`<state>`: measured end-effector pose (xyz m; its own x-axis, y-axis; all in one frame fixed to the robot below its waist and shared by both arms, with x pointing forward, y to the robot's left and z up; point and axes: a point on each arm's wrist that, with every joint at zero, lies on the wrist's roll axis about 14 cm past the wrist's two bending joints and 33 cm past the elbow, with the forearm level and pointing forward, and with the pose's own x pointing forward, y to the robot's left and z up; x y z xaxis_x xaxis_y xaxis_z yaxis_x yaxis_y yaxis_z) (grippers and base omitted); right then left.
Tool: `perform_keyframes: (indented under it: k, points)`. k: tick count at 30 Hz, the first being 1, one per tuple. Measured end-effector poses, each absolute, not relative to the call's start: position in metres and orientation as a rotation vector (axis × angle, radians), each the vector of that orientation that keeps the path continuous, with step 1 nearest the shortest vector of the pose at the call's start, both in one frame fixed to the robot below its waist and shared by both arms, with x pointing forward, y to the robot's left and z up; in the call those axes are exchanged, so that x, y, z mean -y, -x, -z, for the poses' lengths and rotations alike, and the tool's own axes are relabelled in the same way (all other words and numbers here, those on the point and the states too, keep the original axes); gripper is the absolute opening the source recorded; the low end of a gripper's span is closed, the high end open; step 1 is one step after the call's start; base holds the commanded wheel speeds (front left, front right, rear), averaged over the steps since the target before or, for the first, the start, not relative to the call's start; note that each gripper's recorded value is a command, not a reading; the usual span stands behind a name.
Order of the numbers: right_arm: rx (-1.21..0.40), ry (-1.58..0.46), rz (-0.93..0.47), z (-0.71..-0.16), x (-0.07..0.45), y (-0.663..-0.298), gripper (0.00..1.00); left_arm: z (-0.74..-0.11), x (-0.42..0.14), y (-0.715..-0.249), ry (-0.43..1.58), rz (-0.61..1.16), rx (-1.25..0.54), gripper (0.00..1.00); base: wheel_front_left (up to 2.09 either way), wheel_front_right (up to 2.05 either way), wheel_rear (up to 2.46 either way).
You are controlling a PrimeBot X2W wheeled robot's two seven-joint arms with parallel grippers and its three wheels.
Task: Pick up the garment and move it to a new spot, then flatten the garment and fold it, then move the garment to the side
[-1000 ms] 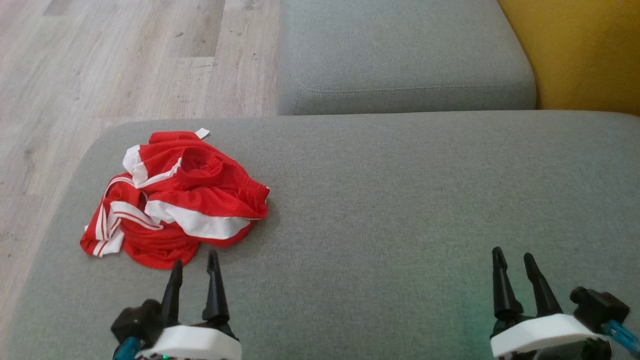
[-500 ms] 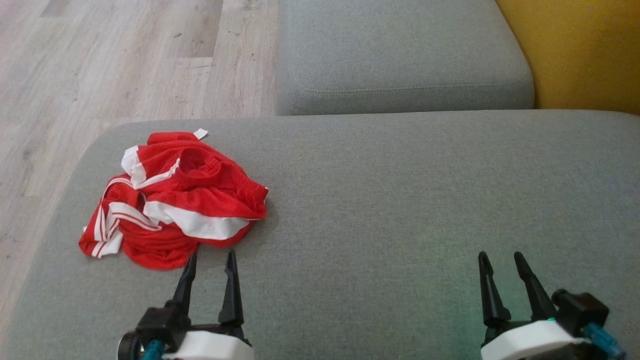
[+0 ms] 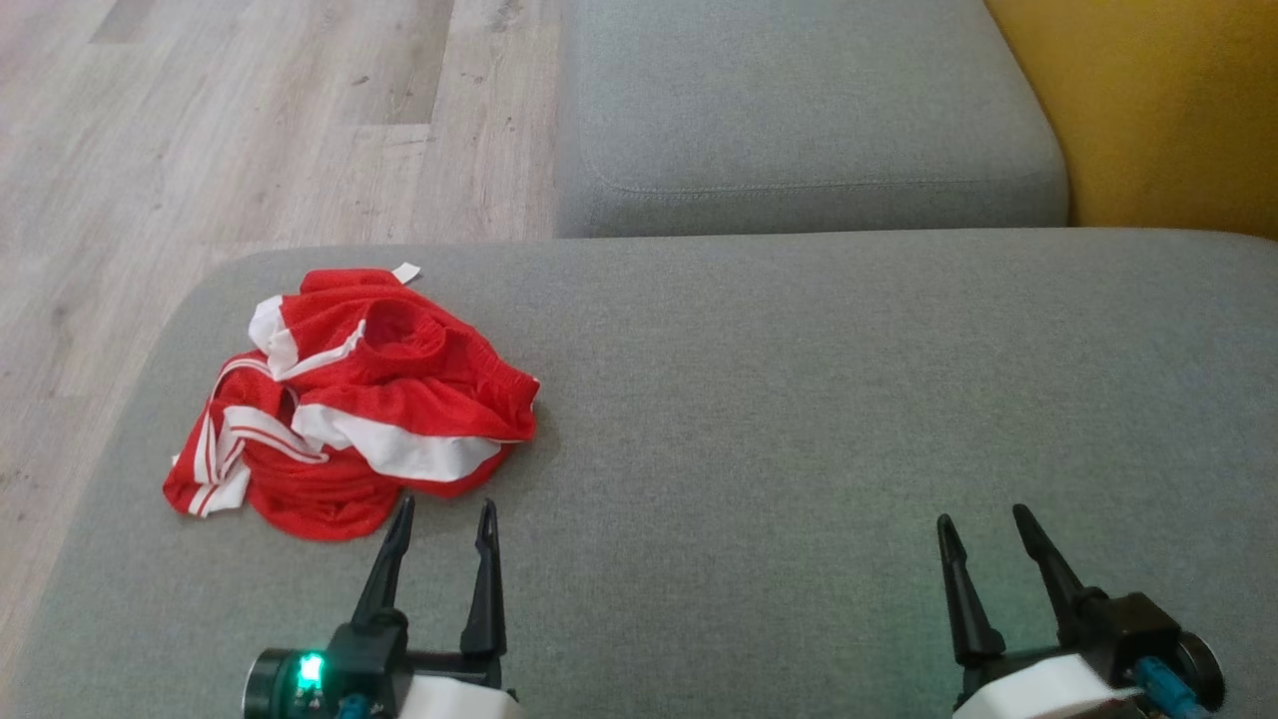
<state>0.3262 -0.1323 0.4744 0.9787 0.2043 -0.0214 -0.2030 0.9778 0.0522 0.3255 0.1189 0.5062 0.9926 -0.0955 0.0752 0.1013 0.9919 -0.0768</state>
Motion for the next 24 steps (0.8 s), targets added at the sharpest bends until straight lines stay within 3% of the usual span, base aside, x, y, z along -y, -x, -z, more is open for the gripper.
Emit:
perform_keyframes:
  k: [16, 24]
  points:
    - [-0.025, -0.028, -0.226, -0.474, 0.127, -0.329, 1.00, -0.502, -0.124, -0.324, 0.059, 0.083, 0.065, 1.00, 0.00, 0.00, 0.00]
    - [-0.041, -0.021, -0.314, -0.471, 0.100, -0.341, 1.00, -0.497, -0.154, -0.314, 0.056, -0.021, 0.053, 1.00, 0.00, 0.00, 0.00]
